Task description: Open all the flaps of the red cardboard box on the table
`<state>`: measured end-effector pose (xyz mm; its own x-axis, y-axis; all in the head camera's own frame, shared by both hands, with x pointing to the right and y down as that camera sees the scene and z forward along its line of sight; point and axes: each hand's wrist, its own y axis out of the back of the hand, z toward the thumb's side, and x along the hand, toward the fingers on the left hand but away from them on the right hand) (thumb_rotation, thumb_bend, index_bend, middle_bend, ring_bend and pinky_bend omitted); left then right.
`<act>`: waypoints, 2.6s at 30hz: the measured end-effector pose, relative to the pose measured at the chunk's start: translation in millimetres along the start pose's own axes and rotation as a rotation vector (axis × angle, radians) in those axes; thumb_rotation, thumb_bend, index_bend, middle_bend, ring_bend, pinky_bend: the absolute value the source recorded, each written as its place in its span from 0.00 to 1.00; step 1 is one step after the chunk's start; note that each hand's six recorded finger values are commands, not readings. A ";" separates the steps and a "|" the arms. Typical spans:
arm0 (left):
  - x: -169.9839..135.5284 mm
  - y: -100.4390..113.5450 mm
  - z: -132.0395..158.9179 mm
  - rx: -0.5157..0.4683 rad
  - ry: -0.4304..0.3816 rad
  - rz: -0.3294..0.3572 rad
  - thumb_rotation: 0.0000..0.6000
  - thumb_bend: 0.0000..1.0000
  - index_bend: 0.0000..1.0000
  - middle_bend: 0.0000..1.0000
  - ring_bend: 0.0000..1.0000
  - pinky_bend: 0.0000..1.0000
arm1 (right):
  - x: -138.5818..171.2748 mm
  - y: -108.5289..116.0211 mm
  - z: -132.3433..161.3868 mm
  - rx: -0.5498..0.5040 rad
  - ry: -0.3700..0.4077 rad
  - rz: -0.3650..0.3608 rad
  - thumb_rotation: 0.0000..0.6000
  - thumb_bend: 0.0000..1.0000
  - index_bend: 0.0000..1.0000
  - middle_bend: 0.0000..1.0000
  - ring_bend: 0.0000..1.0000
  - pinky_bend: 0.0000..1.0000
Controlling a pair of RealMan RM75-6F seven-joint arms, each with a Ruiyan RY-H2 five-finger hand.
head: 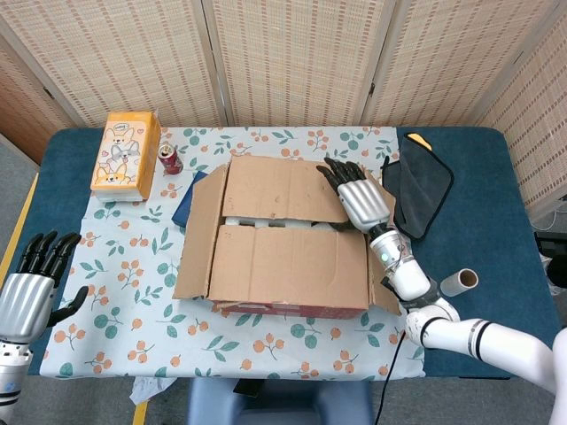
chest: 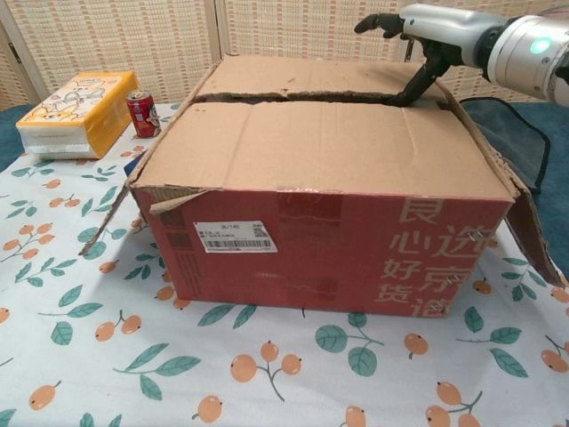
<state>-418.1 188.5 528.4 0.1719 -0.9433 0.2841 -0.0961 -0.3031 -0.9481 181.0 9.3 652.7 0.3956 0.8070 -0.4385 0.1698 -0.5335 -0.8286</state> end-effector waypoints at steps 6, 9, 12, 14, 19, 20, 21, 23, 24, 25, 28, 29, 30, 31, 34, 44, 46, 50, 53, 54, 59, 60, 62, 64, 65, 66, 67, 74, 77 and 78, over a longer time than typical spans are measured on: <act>0.4 2.2 -0.3 -0.024 -0.006 0.002 1.00 0.41 0.03 0.15 0.05 0.05 | -8.6 24.9 5.9 -0.035 0.011 -0.077 1.00 0.34 0.00 0.00 0.00 0.00; 0.9 2.9 -2.0 -0.027 -0.006 0.004 1.00 0.41 0.03 0.15 0.05 0.05 | -8.6 37.2 7.5 -0.041 0.014 -0.105 1.00 0.34 0.00 0.00 0.00 0.00; 0.8 3.0 -3.6 -0.030 -0.004 0.006 1.00 0.41 0.03 0.15 0.05 0.05 | -10.2 47.6 8.3 -0.051 0.010 -0.126 1.00 0.34 0.00 0.00 0.00 0.00; 0.8 3.5 -4.0 -0.033 -0.003 0.008 1.00 0.41 0.03 0.15 0.05 0.05 | -13.3 53.9 9.3 -0.054 0.006 -0.139 1.00 0.34 0.00 0.00 0.00 0.00; 1.2 6.7 -5.6 -0.034 0.000 0.019 1.00 0.41 0.03 0.15 0.05 0.05 | -25.1 67.3 12.2 -0.046 -0.004 -0.178 1.00 0.34 0.00 0.00 0.00 0.00; 1.1 7.6 -5.8 -0.034 0.000 0.021 1.00 0.41 0.03 0.15 0.05 0.05 | -28.8 71.1 13.2 -0.045 -0.007 -0.190 1.00 0.34 0.00 0.00 0.00 0.00; 0.9 8.9 -6.1 -0.033 0.001 0.024 1.00 0.41 0.03 0.15 0.05 0.05 | -31.7 74.1 14.0 -0.045 -0.009 -0.200 1.00 0.34 0.00 0.00 0.00 0.00; 0.7 10.6 -6.8 -0.032 0.002 0.026 1.00 0.41 0.03 0.15 0.05 0.05 | -38.4 81.1 15.5 -0.048 -0.016 -0.221 1.00 0.34 0.00 0.00 0.00 0.00; 0.7 11.6 -7.4 -0.031 0.003 0.028 1.00 0.41 0.03 0.15 0.05 0.05 | -41.3 83.8 15.8 -0.051 -0.020 -0.229 1.00 0.34 0.00 0.00 0.00 0.00; 0.6 12.0 -7.9 -0.031 0.004 0.029 1.00 0.41 0.03 0.15 0.05 0.05 | -43.9 86.1 15.4 -0.052 -0.024 -0.236 1.00 0.34 0.00 0.00 0.00 0.00; 0.8 12.7 -10.7 -0.032 0.010 0.028 1.00 0.41 0.03 0.15 0.05 0.05 | -52.4 92.3 12.2 -0.047 -0.042 -0.256 1.00 0.34 0.00 0.00 0.00 0.00; 1.1 12.8 -11.8 -0.033 0.013 0.028 1.00 0.41 0.03 0.15 0.05 0.05 | -56.2 94.6 10.4 -0.043 -0.050 -0.263 1.00 0.34 0.00 0.00 0.00 0.00; 1.6 13.0 -13.6 -0.033 0.018 0.028 1.00 0.41 0.03 0.15 0.05 0.05 | -59.3 96.4 8.7 -0.039 -0.058 -0.268 1.00 0.34 0.00 0.00 0.00 0.00; 2.1 13.2 -15.1 -0.033 0.022 0.028 1.00 0.41 0.03 0.15 0.05 0.05 | -62.6 98.3 6.6 -0.036 -0.066 -0.274 1.00 0.34 0.00 0.00 0.00 0.00; 4.3 14.6 -20.8 -0.030 0.038 0.029 1.00 0.41 0.03 0.15 0.05 0.05 | -74.5 104.9 -2.3 -0.024 -0.099 -0.292 1.00 0.34 0.00 0.00 0.00 0.00; 8.4 13.6 -38.3 -0.016 0.088 0.019 1.00 0.41 0.03 0.15 0.05 0.05 | -108.1 109.2 -52.7 -0.023 -0.246 -0.291 1.00 0.34 0.00 0.00 0.00 0.00; 9.0 13.7 -39.9 -0.014 0.094 0.020 1.00 0.41 0.03 0.15 0.05 0.05 | -110.7 105.2 -60.5 -0.032 -0.262 -0.282 1.00 0.34 0.00 0.00 0.00 0.00; 7.8 14.3 -40.5 -0.009 0.098 0.024 1.00 0.41 0.03 0.15 0.05 0.05 | -110.8 97.0 -64.1 -0.076 -0.240 -0.267 1.00 0.34 0.00 0.00 0.00 0.00; 6.6 14.0 -41.7 -0.013 0.103 0.022 1.00 0.41 0.02 0.15 0.05 0.05 | -105.6 91.1 -57.0 -0.090 -0.191 -0.240 1.00 0.34 0.00 0.00 0.00 0.00; 6.1 13.7 -42.9 -0.018 0.107 0.020 1.00 0.42 0.02 0.15 0.05 0.05 | -102.9 90.1 -54.1 -0.093 -0.174 -0.230 1.00 0.34 0.00 0.00 0.00 0.00; 4.4 11.5 -46.7 -0.025 0.124 0.015 1.00 0.42 0.02 0.15 0.05 0.05 | -75.0 84.6 -30.2 -0.158 -0.060 -0.155 1.00 0.34 0.00 0.00 0.00 0.05; 4.4 11.1 -46.2 -0.023 0.124 0.015 1.00 0.42 0.02 0.15 0.05 0.05 | -67.8 83.9 -25.5 -0.177 -0.041 -0.136 1.00 0.34 0.00 0.00 0.00 0.08; 4.6 9.9 -43.9 -0.021 0.121 0.017 1.00 0.42 0.02 0.15 0.04 0.05 | -48.3 84.1 -16.4 -0.220 -0.004 -0.087 1.00 0.34 0.00 0.00 0.02 0.27; 5.3 8.7 -41.1 -0.024 0.114 0.016 1.00 0.42 0.01 0.15 0.04 0.06 | -29.3 85.7 -12.6 -0.253 0.014 -0.048 1.00 0.34 0.00 0.00 0.06 0.38; 5.7 8.1 -40.2 -0.024 0.111 0.015 1.00 0.42 0.01 0.15 0.04 0.06 | -16.2 86.8 -12.5 -0.278 0.018 -0.022 1.00 0.34 0.00 0.00 0.09 0.39; 6.1 7.1 -39.6 -0.022 0.110 0.012 1.00 0.42 0.01 0.15 0.04 0.06 | -6.6 87.6 -13.6 -0.299 0.016 -0.003 1.00 0.34 0.00 0.00 0.10 0.39; 6.5 6.2 -39.4 -0.020 0.109 0.010 1.00 0.42 0.01 0.15 0.04 0.06 | 2.0 88.9 -15.2 -0.323 0.012 0.015 1.00 0.34 0.00 0.00 0.11 0.39; 8.9 2.7 -41.2 -0.022 0.118 -0.003 1.00 0.42 0.00 0.15 0.04 0.06 | 34.2 72.0 -27.0 -0.627 -0.060 0.181 1.00 0.34 0.00 0.00 0.13 0.40; 9.0 1.9 -42.2 -0.021 0.121 -0.003 1.00 0.42 0.00 0.15 0.04 0.06 | 40.2 58.5 -31.0 -0.746 -0.104 0.263 1.00 0.34 0.00 0.00 0.13 0.40; 8.9 1.7 -42.8 -0.020 0.123 -0.003 1.00 0.42 0.00 0.15 0.04 0.06 | 41.4 55.0 -32.0 -0.775 -0.115 0.282 1.00 0.34 0.00 0.00 0.13 0.40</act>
<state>-458.7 173.8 535.4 0.0512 -0.9515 0.3034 -0.1158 -0.3074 -0.9445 235.6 5.3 600.1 0.4287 0.6157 -0.6612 0.6681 -0.7087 -0.2267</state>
